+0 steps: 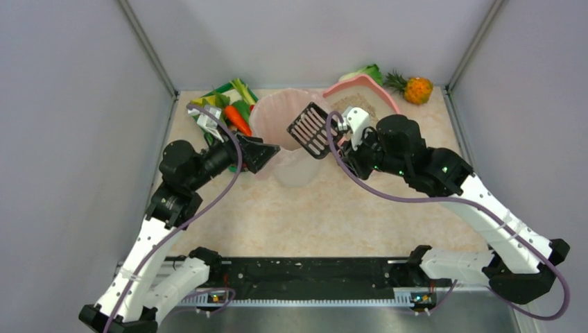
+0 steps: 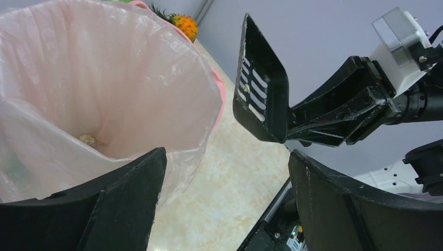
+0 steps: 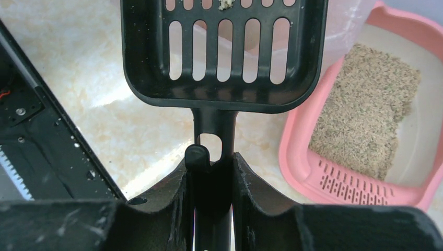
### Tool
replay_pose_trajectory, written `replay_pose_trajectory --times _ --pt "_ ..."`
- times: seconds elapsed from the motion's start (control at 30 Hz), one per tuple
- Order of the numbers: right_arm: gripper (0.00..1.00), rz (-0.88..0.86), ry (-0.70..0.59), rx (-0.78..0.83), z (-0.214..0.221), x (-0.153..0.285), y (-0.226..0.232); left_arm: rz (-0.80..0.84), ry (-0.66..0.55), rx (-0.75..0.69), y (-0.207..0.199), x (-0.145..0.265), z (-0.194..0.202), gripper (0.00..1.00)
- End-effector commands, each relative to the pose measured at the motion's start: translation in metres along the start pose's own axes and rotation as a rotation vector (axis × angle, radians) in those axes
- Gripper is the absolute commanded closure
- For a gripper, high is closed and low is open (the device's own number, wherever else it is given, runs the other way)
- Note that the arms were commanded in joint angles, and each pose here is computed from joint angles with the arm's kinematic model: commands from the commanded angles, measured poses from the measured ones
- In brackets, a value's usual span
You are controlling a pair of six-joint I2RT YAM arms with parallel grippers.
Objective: Clean the litter box
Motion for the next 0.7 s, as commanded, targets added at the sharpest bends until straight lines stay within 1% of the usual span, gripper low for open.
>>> replay_pose_trajectory --times 0.0,0.13,0.27,0.4,0.5,0.67 --pt "1.0 -0.076 -0.032 -0.023 -0.004 0.0 0.005 0.019 -0.081 0.041 -0.007 0.005 -0.002 0.09" --pt "1.0 -0.15 -0.033 0.011 -0.001 -0.001 0.01 0.031 -0.056 0.064 -0.007 0.002 0.002 0.14" --pt "1.0 -0.234 -0.027 0.068 0.01 0.001 0.015 0.014 -0.028 0.011 -0.013 0.011 -0.003 0.16" --pt "1.0 -0.322 -0.034 0.101 0.015 0.006 0.021 0.016 0.064 -0.029 -0.019 0.022 -0.002 0.17" --pt "1.0 -0.365 -0.02 0.124 0.019 0.004 0.025 0.017 0.152 -0.001 -0.017 0.028 0.011 0.18" --pt "1.0 -0.382 0.051 0.179 0.027 -0.009 0.034 0.035 0.234 0.079 -0.009 0.028 0.032 0.22"
Point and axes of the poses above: each gripper's point midway between its finger pads, its own x axis back along the fingers, its own y axis along the line the jaws close on, z = x × y, the point moved 10 cm from there along x, back along the fingers, and after that the axes turned 1 degree about -x, right-handed, at the moved point
